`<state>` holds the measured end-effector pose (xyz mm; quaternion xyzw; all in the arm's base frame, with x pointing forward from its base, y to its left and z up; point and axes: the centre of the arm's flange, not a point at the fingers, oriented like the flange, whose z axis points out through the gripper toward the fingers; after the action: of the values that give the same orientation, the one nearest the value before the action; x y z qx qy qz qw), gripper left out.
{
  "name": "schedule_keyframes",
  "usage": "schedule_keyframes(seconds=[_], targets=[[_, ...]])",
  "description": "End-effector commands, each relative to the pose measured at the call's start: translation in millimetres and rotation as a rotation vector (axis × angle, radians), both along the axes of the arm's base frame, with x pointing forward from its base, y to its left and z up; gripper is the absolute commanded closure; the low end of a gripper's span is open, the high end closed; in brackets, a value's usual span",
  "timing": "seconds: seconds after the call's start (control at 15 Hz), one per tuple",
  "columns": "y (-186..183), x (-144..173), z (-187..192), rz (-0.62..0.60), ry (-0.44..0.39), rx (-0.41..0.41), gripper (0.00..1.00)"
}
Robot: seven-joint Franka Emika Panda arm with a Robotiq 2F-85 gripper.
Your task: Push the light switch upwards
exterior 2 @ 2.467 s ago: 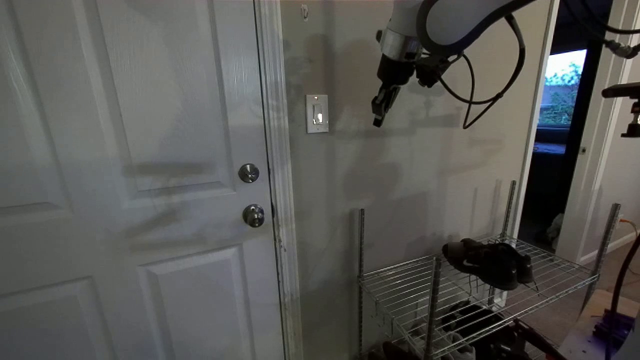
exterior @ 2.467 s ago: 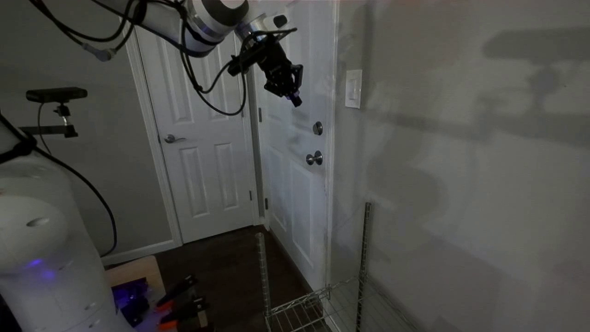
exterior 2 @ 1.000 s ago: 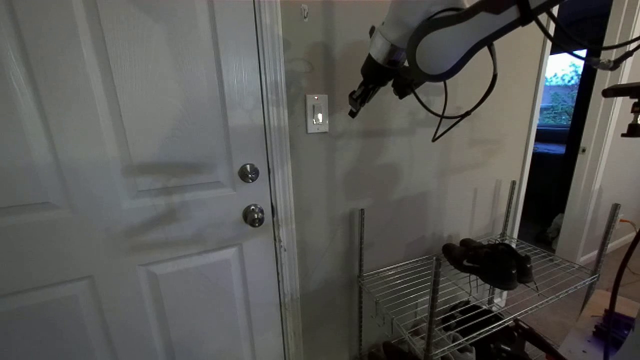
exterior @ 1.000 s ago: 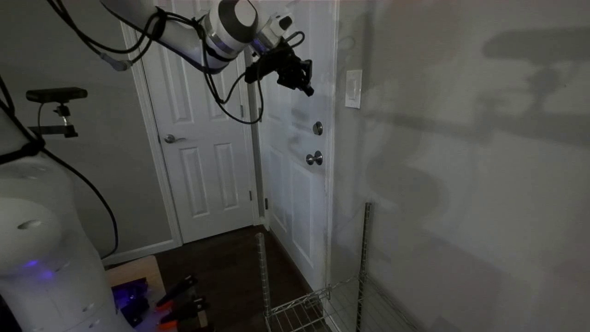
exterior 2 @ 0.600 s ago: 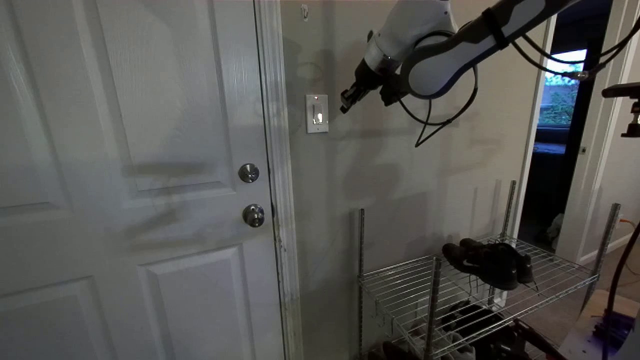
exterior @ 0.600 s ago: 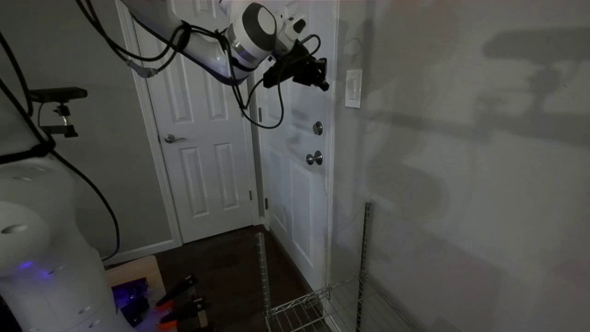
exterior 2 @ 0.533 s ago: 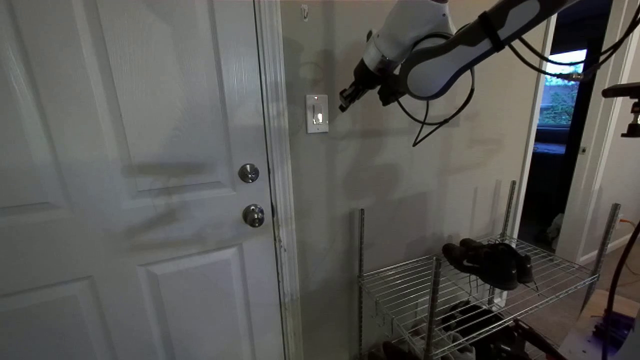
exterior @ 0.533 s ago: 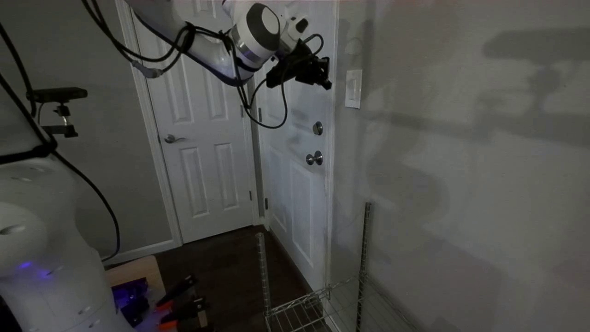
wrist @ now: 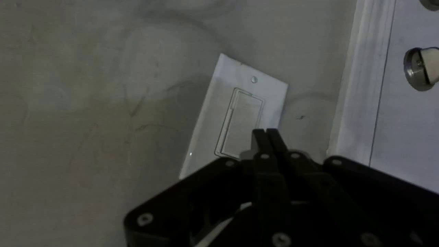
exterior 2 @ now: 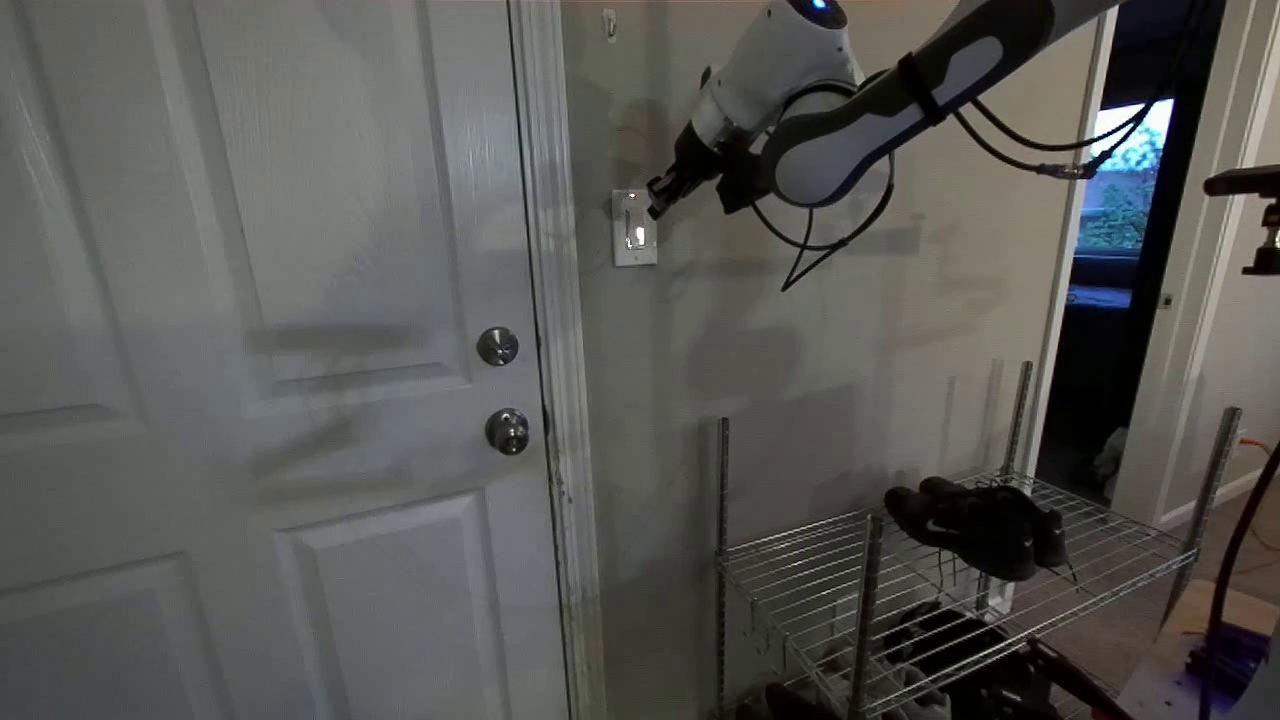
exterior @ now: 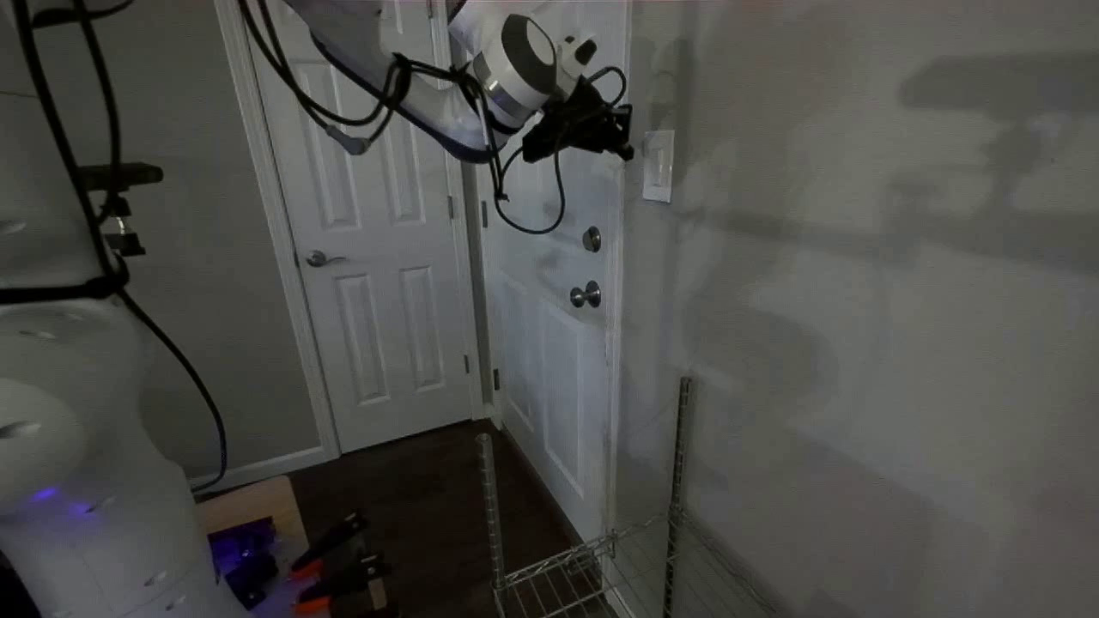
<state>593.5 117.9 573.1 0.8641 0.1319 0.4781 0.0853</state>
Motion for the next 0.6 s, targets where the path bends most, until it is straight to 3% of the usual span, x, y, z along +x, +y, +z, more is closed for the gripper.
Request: schedule_keyframes(seconds=[0.0, 0.53], targets=[[12, 19, -5, 0.008, -0.021, 0.020, 0.95], [4, 44, -5, -0.028, -0.040, 0.035, 0.95]])
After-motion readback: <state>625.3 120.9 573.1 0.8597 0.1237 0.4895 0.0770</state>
